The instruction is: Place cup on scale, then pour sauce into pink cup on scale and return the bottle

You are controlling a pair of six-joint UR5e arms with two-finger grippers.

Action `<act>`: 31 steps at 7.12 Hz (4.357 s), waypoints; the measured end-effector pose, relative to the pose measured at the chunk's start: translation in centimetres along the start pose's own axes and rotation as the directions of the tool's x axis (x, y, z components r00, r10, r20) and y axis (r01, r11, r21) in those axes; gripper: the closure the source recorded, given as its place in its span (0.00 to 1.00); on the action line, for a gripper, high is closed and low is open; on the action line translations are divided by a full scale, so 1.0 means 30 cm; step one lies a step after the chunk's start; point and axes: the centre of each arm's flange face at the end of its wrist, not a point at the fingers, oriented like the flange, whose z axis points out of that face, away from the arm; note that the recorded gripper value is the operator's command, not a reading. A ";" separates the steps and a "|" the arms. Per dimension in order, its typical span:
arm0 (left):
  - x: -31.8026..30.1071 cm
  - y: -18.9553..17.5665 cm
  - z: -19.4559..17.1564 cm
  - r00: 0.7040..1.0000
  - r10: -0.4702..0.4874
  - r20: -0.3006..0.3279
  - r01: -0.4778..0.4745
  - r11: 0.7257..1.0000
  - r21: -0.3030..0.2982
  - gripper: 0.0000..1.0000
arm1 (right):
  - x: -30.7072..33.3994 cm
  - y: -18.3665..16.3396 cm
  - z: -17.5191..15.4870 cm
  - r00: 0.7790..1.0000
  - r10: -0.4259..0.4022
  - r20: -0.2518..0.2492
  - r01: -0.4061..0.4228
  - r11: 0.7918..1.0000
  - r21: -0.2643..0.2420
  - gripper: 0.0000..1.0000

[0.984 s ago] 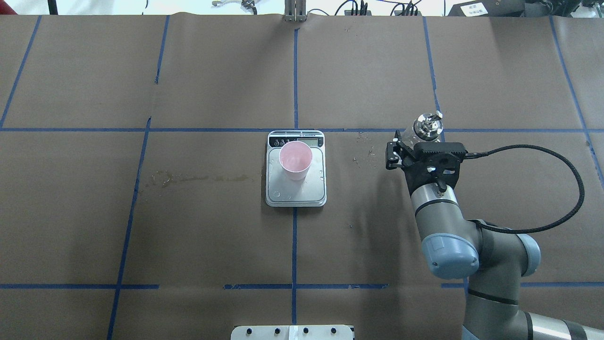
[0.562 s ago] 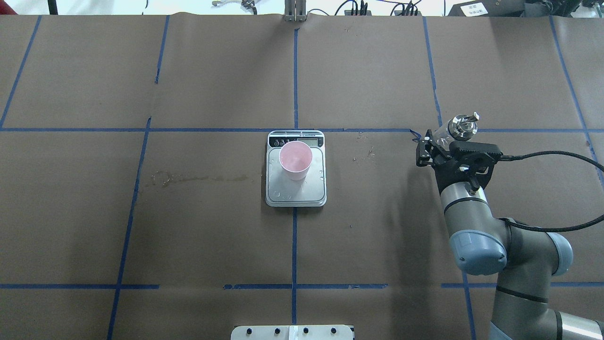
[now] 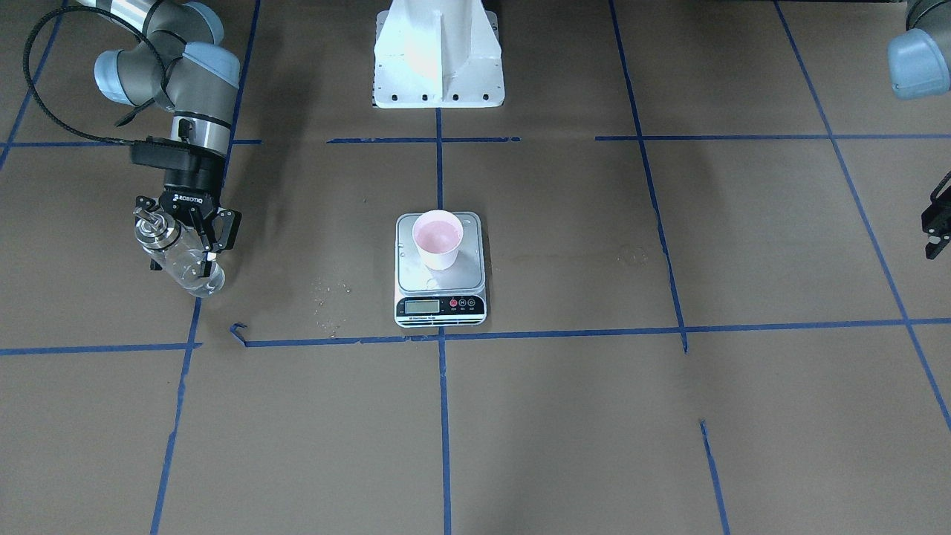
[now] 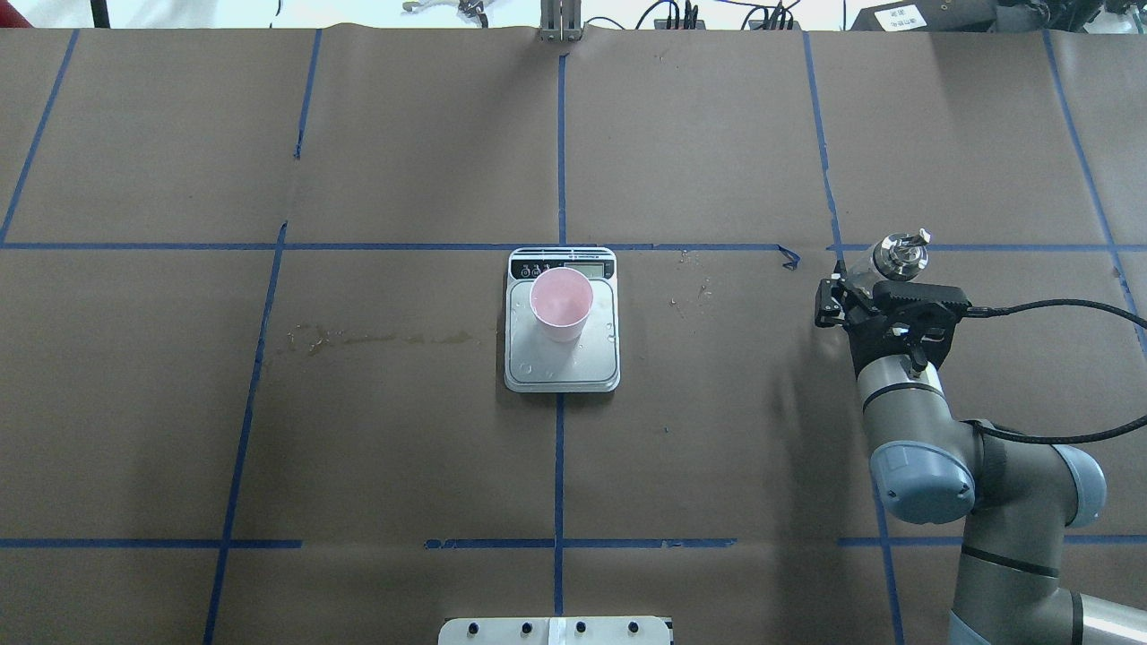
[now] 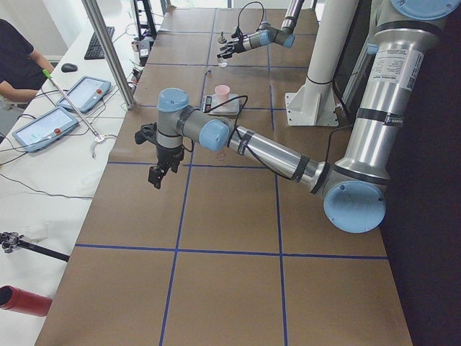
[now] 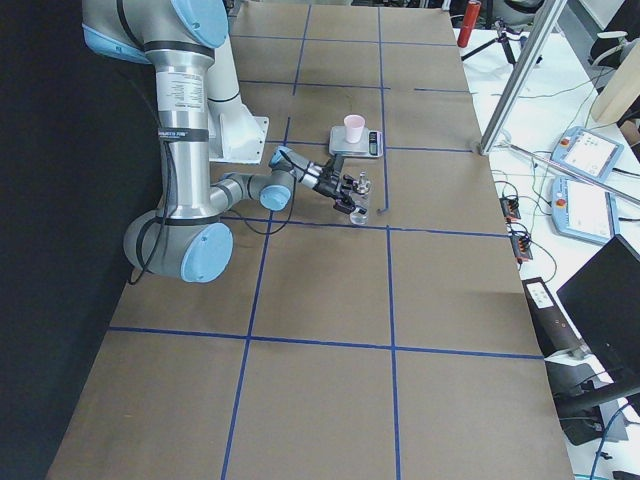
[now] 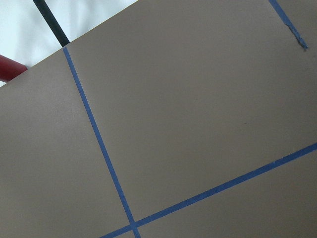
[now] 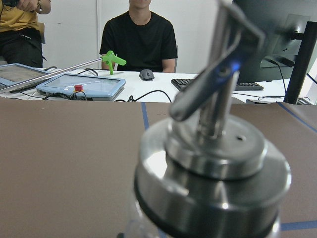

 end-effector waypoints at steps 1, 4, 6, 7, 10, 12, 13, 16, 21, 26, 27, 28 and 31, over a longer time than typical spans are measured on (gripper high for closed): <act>0.000 0.000 0.000 1.000 0.000 0.000 0.000 1.000 0.000 0.00 | 0.003 0.010 0.002 1.000 -0.003 0.001 0.003 1.000 -0.018 1.00; -0.001 0.000 0.002 1.000 0.000 0.000 0.000 1.000 -0.001 0.00 | 0.011 0.022 0.006 1.000 -0.006 0.001 0.006 0.999 -0.046 0.47; -0.001 -0.004 0.003 1.000 0.001 0.000 -0.001 1.000 -0.001 0.00 | 0.013 0.025 0.005 1.000 -0.004 0.004 0.004 0.998 -0.068 0.00; -0.001 -0.006 0.003 1.000 0.001 0.001 -0.001 1.000 -0.001 0.00 | 0.016 0.027 0.007 1.000 -0.006 0.003 0.006 0.997 -0.071 0.00; 0.001 -0.009 -0.002 1.000 0.003 0.001 -0.003 1.000 0.002 0.00 | 0.010 -0.002 -0.003 1.000 0.007 0.022 -0.003 0.989 -0.146 0.00; 0.003 -0.011 -0.004 1.000 0.004 0.001 -0.004 1.000 0.004 0.00 | 0.030 -0.051 -0.074 0.997 0.035 0.068 -0.013 0.955 -0.295 0.00; 0.003 -0.012 -0.005 1.000 0.004 0.000 -0.004 1.000 0.005 0.00 | 0.080 -0.076 -0.109 0.996 0.024 0.088 0.010 0.928 -0.373 0.00; 0.003 -0.011 -0.013 1.000 0.005 0.000 -0.005 1.000 0.008 0.00 | 0.116 -0.184 -0.227 0.991 0.018 0.132 0.068 0.781 -0.620 0.00; -0.004 0.008 -0.009 1.000 0.006 0.002 -0.006 1.000 0.004 0.00 | -0.054 -0.770 -0.485 0.993 0.120 -0.006 -0.062 0.466 -0.883 0.00; -0.007 0.014 -0.008 1.000 0.005 0.001 -0.005 1.000 0.002 0.00 | 0.214 -1.166 -0.160 0.972 -0.154 0.175 0.229 0.489 -0.842 0.00; -0.010 0.014 -0.013 1.000 0.003 0.002 -0.003 1.000 0.004 0.00 | 0.353 -1.222 -0.016 0.958 -0.193 0.213 0.280 0.455 -0.845 0.00; -0.020 0.017 -0.020 1.000 0.000 0.005 0.000 1.000 0.006 0.00 | 0.537 -1.254 0.135 0.943 -0.194 0.270 0.329 0.426 -0.843 0.00; -0.181 0.094 -0.041 0.999 0.027 0.018 -0.027 1.000 -0.010 0.00 | 1.233 -1.041 0.529 0.900 -0.094 0.427 0.420 0.455 -0.785 0.00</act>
